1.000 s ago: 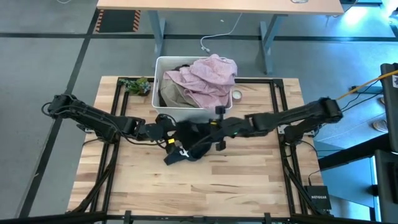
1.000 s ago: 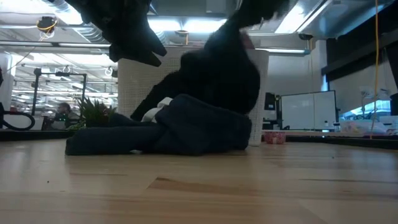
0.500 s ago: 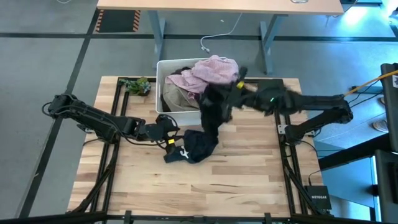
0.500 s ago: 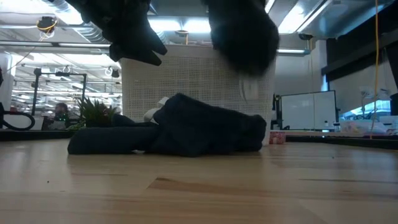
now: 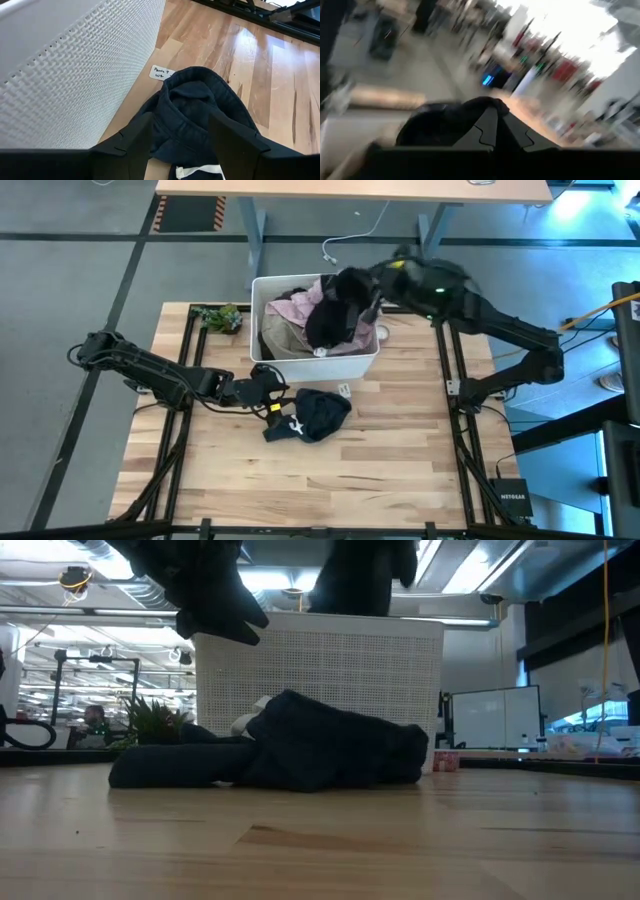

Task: Sort clothes
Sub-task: Put the black boxer into the white laundry bin

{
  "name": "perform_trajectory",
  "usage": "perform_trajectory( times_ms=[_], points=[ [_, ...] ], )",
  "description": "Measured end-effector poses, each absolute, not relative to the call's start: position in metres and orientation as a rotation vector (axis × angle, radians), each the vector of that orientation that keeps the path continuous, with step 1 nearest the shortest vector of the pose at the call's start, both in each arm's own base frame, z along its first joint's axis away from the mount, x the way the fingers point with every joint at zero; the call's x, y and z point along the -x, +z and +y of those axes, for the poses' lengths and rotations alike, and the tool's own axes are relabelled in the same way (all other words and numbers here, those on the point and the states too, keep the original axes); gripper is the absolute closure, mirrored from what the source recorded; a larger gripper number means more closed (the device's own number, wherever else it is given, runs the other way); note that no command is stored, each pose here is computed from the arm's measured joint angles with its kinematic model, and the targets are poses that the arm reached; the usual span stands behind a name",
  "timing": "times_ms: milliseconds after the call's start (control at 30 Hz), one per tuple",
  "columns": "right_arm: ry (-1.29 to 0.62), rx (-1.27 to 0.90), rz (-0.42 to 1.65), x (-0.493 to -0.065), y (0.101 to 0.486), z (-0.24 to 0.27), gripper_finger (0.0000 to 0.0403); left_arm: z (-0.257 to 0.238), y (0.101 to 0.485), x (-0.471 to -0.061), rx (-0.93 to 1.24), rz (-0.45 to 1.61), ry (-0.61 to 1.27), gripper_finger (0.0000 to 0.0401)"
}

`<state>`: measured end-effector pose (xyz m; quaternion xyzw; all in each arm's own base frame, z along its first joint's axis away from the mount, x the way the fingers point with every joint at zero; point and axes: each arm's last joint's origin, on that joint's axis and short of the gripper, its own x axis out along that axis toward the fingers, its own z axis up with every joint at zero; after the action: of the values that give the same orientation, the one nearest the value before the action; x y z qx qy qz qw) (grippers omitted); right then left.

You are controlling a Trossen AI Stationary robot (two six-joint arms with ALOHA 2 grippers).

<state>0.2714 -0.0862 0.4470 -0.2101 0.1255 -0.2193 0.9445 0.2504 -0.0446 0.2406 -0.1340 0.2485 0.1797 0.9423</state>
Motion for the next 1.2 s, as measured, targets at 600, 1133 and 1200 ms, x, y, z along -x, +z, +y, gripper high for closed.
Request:
perform_trajectory(
  times_ms=[600,1133,1200],
  points=[
    [-0.399,0.294,0.717,-0.327,0.338,-0.113,0.026,-0.045,0.241,-0.25,0.273,0.507,0.367,0.0215],
    [-0.403,0.18,0.565,-0.294,0.439,-0.101,0.0167,-0.045,0.241,-0.251,0.282,0.502,0.368,0.0215],
    [-0.379,0.156,0.572,-0.297,0.436,-0.101,0.0166,-0.045,0.241,-0.251,0.288,0.501,0.37,0.0215]
  ],
)
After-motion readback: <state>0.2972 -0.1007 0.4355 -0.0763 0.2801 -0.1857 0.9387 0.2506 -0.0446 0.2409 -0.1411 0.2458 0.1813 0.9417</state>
